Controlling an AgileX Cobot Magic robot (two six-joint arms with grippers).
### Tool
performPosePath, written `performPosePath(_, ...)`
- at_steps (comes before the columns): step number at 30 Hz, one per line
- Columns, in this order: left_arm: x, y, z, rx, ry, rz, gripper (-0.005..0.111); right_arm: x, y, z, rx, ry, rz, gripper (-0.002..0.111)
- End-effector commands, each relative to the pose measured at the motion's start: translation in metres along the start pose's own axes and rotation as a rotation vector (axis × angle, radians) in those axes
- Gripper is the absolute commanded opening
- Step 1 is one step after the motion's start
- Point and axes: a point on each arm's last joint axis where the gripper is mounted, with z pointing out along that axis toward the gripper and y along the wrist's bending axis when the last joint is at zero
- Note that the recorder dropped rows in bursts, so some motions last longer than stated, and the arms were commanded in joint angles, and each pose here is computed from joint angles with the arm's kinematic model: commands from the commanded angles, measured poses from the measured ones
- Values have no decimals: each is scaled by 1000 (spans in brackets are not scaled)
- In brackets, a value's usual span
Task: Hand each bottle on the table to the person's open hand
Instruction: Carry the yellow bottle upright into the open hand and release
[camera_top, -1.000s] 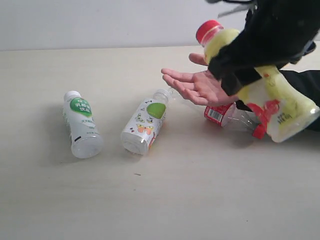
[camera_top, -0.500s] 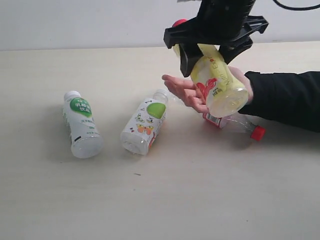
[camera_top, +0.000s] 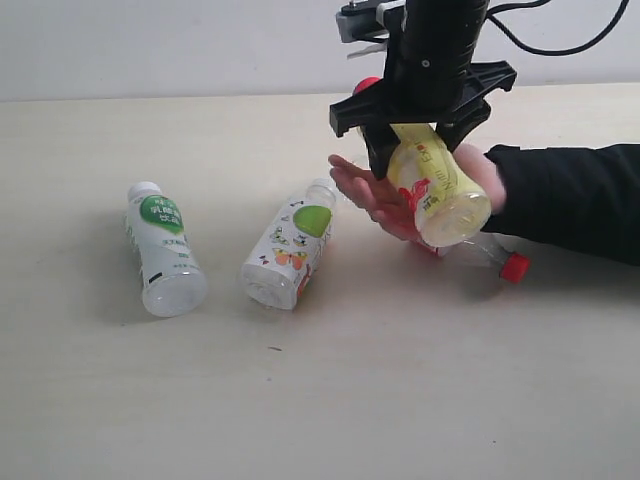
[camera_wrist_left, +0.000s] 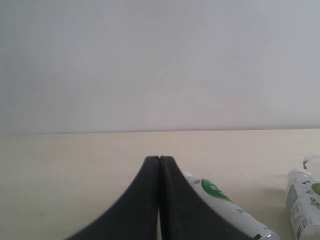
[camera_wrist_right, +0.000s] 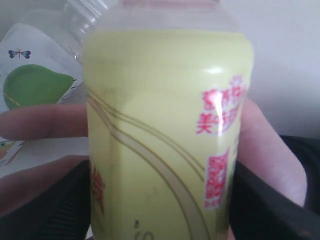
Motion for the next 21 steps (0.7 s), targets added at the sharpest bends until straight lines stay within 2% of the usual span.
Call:
performPosePath(1,0,0,0,-1,-12,-6,0,-3,-3,10,14,18,3,0)
performPosePath(5,0,0,0,-1,-12,-6,0,-3,-3,10,18,17,0,0)
performPosePath(7,0,0,0,-1,-12,-6,0,-3,-3,10,18,17,0,4)
performPosePath(10,0,0,0,-1,-12,-6,0,-3,-3,10,15,18,1,19)
performPosePath(14,0,0,0,-1,-12,-6,0,-3,-3,10,15,18,0,49)
performPosePath(17,0,0,0,-1,-12,-6,0,-3,-3,10,15,18,-7,67)
performPosePath(21,0,0,0,-1,-12,-6,0,-3,-2,10,14,18,-9,81)
